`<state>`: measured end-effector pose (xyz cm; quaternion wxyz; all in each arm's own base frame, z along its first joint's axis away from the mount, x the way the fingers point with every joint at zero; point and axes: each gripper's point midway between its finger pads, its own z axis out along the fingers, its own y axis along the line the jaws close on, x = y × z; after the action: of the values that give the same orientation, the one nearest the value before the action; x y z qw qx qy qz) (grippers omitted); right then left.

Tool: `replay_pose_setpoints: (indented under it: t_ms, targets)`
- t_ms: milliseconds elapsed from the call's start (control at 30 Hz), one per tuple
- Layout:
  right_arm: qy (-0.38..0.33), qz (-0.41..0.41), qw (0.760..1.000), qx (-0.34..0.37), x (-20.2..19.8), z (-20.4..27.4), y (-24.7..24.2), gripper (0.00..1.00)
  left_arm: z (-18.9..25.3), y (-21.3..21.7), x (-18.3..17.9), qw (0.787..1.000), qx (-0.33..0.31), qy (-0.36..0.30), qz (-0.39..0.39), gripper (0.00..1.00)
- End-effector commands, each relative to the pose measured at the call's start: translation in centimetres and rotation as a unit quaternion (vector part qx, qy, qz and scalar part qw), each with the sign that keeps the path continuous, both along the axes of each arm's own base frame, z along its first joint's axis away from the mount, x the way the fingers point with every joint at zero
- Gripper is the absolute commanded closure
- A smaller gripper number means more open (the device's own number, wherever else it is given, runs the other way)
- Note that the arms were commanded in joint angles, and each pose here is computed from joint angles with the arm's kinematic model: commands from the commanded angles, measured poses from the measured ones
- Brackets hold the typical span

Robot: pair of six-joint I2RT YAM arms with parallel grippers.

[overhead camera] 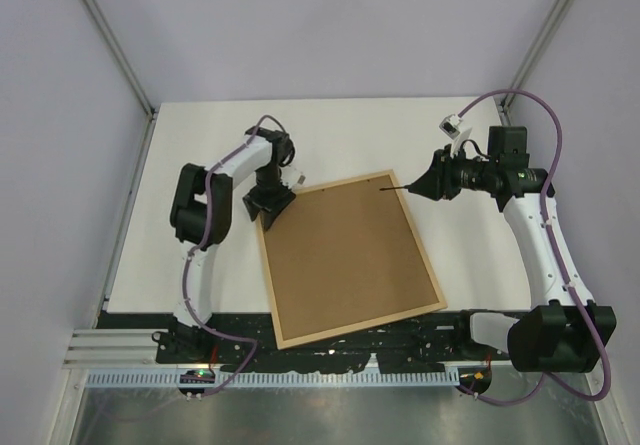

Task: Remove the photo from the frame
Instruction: Adjust the photo frame at the center of the board.

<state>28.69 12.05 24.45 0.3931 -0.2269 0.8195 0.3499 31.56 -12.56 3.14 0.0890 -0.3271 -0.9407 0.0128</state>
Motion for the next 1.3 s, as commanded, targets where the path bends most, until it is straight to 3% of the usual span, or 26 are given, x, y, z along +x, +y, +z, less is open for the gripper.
replay_pose_setpoints:
  t_ms: [0,133,200,333,467,633,867,1033,1267]
  targets:
    - [-0.042,0.009,0.999,0.010,-0.3,2.7,0.4,0.92,7.4,-3.0,4.6,0.988,-0.083,-0.127,0.000,0.42]
    - [-0.047,0.005,0.999,0.005,-0.4,2.9,0.2,0.92,12.8,-5.4,9.4,0.967,-0.133,-0.209,-0.060,0.29]
    - [-0.050,0.003,0.999,0.004,-0.4,3.1,0.2,0.92,12.2,-6.4,10.3,0.964,-0.134,-0.196,-0.119,0.23]
    - [-0.054,0.000,0.999,-0.002,-0.4,3.2,0.0,0.92,8.9,-6.4,12.0,0.951,-0.070,-0.180,-0.242,0.14]
    - [-0.052,0.001,0.998,-0.016,-0.3,2.6,-0.3,0.92,6.2,-7.0,11.7,0.938,-0.063,-0.157,-0.302,0.09]
    - [-0.026,-0.014,0.997,-0.065,1.0,-1.3,-1.7,0.92,4.9,-7.3,12.1,0.940,-0.063,-0.143,-0.304,0.07]
    - [-0.033,-0.074,0.979,-0.188,6.6,-7.8,-3.3,0.92,3.3,-6.8,10.9,0.947,-0.061,-0.115,-0.295,0.07]
    - [0.001,-0.080,0.972,-0.219,10.3,-11.4,-3.0,0.92,2.7,-6.8,9.9,0.951,-0.076,-0.090,-0.284,0.10]
    - [-0.014,-0.107,0.957,-0.267,14.5,-13.5,-3.6,0.92,2.1,-6.6,8.0,0.954,-0.105,-0.048,-0.276,0.15]
